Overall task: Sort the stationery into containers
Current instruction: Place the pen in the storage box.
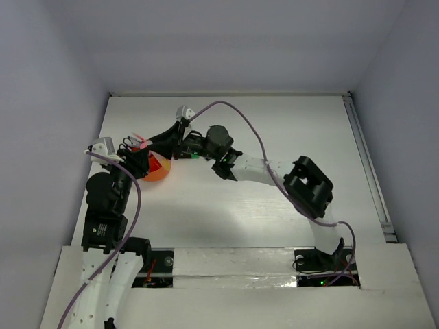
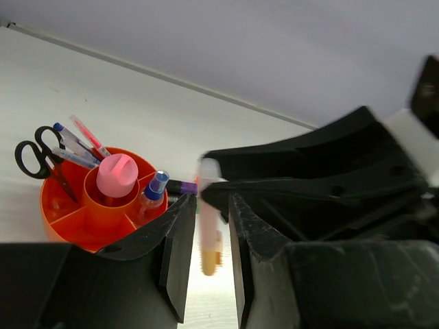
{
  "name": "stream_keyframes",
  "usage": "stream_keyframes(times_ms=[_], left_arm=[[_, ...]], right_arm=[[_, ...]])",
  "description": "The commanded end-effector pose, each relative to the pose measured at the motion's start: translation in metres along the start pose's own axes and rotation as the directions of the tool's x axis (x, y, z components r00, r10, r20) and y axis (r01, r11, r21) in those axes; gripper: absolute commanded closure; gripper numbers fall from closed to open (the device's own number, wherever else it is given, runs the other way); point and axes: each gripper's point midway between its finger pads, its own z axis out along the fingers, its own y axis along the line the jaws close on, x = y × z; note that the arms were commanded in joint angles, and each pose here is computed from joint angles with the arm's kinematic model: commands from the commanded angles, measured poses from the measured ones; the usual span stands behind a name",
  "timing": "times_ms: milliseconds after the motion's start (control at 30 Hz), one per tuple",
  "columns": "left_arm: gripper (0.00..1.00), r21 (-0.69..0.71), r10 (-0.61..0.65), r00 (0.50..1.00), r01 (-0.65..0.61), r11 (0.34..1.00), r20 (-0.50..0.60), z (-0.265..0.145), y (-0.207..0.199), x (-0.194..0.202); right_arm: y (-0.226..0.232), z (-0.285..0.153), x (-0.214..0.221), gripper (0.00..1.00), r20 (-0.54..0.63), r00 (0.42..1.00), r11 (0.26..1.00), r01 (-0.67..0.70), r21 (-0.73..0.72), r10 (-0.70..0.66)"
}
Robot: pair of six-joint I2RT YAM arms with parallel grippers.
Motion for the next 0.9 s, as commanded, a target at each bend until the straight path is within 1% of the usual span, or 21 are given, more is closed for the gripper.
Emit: stream_keyframes(times_ms=[0,67,100,167,267,333,433,533,567,733,767,867], left_arm=[[0.77,0.012,0.012,0.998,-0.013,1.0,0.06,0.001,-0.005,-0.019],[0.77,0.013,0.014,0.998,-0.015,1.0,0.063,0.001,-0.006,-0.021],[0.77,-0.015,0.016,0.997,-0.014,1.0,0.073,0.002,-0.001,-0.024],[0.77,-0.02,0.017,0.997,-0.016,1.0,0.072,0.002,0.0,-0.023],[0.78,-0.024,0.018,0.996,-0.017,1.0,0.082,0.001,0.0,-0.026],[0.78,-0.063,0.018,0.996,-0.013,0.998,0.087,0.001,0.006,-0.028],[0.8,-0.061,0.022,0.995,-0.017,0.998,0.095,-0.002,0.006,-0.03],[0.8,-0.099,0.023,0.992,-0.011,0.995,0.121,-0.006,0.011,-0.037],[0.8,-0.098,0.025,0.992,-0.012,0.995,0.124,-0.006,0.011,-0.037],[0.8,-0.116,0.023,0.987,-0.005,0.993,0.156,-0.012,0.015,-0.044],[0.8,-0.116,0.023,0.988,-0.005,0.993,0.154,-0.012,0.015,-0.043],[0.8,-0.111,0.022,0.988,-0.005,0.994,0.152,-0.012,0.014,-0.043]], right_arm=[[0.021,0.025,-0.027,1.0,0.161,0.987,0.987,0.017,-0.157,0.008],[0.019,0.03,-0.023,1.0,0.18,0.984,0.984,0.017,-0.175,0.015],[0.016,0.035,-0.016,1.0,0.181,0.983,0.984,0.016,-0.179,0.017],[0.013,0.04,-0.009,1.0,0.179,0.984,0.982,0.027,-0.187,0.007],[0.006,0.048,0.009,1.0,0.161,0.987,0.981,0.027,-0.191,0.004],[0.007,0.053,0.022,1.0,0.157,0.988,0.979,0.024,-0.2,0.008],[0.001,0.059,0.032,1.0,0.145,0.989,0.981,0.034,-0.19,-0.006],[-0.002,0.061,0.041,1.0,0.134,0.991,0.981,0.03,-0.194,-0.004],[-0.004,0.062,0.051,1.0,0.121,0.993,0.981,0.025,-0.195,-0.002],[-0.01,0.069,0.064,1.0,0.107,0.994,0.98,0.024,-0.2,-0.003],[-0.004,0.071,0.068,1.0,0.104,0.995,0.978,0.024,-0.208,-0.003],[-0.008,0.072,0.074,1.0,0.099,0.995,0.979,0.045,-0.197,-0.026]])
